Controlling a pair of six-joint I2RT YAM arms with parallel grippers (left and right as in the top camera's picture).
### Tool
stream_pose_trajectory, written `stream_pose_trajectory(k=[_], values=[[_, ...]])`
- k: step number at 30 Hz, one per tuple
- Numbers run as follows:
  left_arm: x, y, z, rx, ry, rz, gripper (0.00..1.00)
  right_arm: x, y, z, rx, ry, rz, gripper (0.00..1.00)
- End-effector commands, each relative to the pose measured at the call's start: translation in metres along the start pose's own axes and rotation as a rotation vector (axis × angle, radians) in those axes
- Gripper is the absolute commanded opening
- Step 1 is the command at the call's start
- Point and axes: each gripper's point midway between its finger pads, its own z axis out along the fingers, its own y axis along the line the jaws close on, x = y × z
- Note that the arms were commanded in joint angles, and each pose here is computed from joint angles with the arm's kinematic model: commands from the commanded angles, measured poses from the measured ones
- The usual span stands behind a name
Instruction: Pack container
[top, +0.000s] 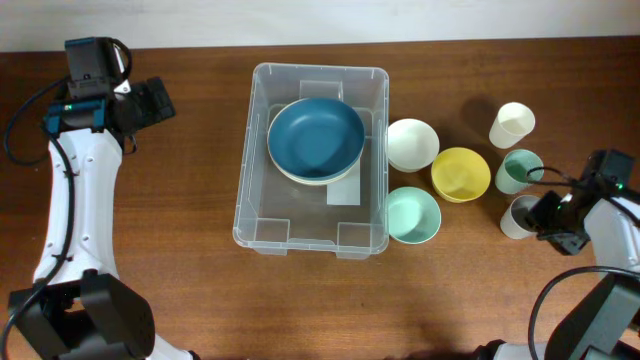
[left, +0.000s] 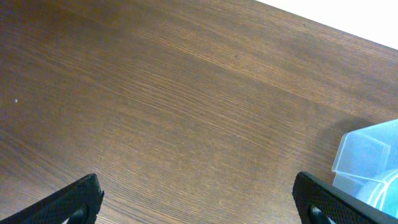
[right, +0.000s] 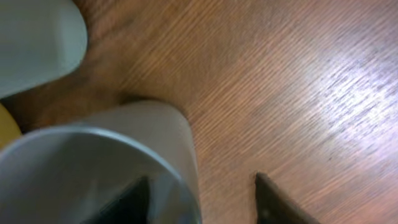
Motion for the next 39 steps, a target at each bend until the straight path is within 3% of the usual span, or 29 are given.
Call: stream_pose_trajectory(k=[1, 4, 11, 20, 39], values=[[-0.009, 0.001, -0.009, 0.000, -0.028, -0.002, 1.00, 0.000, 0.000, 0.002, -0.006, -0.003, 0.007, 0.24], [-0.009, 0.001, -0.009, 0.000, -0.028, -0.002, 1.00, 0.002, 0.000, 0.003, -0.008, 0.002, 0.007, 0.04], [-0.009, 0.001, -0.009, 0.000, -0.028, -0.002, 1.00, 0.005, -0.001, 0.008, -0.008, 0.003, 0.007, 0.04], [-0.009, 0.001, -0.009, 0.000, -0.028, -0.002, 1.00, -0.010, 0.004, -0.034, -0.033, -0.080, 0.006, 0.04], [-0.009, 0.001, -0.009, 0.000, -0.028, -0.002, 1.00, -0.013, 0.008, -0.044, -0.052, -0.080, 0.004, 0.04]])
